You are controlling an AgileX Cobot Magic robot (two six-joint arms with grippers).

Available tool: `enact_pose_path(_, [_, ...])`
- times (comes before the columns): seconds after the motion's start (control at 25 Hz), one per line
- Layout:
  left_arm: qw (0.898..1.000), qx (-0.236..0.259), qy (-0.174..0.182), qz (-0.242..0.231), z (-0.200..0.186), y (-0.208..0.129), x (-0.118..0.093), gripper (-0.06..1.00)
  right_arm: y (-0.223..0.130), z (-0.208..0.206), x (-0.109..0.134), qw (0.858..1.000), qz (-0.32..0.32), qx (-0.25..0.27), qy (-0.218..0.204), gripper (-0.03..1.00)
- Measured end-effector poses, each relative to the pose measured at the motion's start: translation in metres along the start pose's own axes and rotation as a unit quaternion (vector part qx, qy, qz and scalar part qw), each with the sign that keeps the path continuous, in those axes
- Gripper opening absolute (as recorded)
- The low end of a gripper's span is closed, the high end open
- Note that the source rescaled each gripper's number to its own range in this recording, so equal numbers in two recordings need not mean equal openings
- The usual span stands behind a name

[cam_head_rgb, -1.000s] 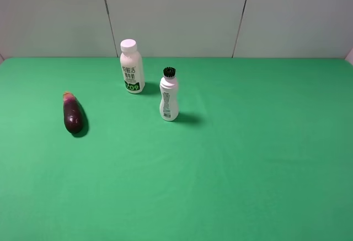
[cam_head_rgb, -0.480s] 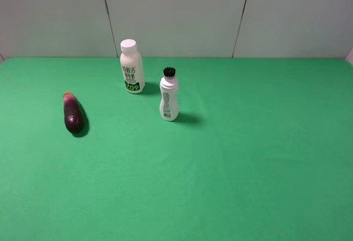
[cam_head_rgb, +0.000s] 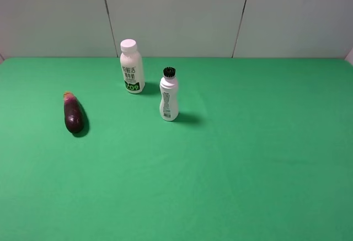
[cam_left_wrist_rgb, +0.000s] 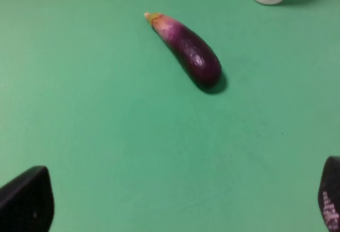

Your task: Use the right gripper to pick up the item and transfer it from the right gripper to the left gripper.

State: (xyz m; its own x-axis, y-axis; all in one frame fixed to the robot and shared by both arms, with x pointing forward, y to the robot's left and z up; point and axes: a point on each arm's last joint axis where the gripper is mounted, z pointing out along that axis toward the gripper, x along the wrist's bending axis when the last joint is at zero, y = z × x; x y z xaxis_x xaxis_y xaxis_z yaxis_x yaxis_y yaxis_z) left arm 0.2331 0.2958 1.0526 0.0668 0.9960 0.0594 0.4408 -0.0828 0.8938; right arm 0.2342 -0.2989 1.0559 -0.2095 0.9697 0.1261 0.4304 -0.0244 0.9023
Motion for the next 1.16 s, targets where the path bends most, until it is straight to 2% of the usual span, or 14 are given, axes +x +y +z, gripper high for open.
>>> enact_pose_path(1.16, [1.0, 0.001, 0.0, 0.006, 0.0001, -0.0003, 0.0, 1.0, 0.0001, 0.0, 0.0003, 1.0, 0.001, 0.0, 0.002, 1.0])
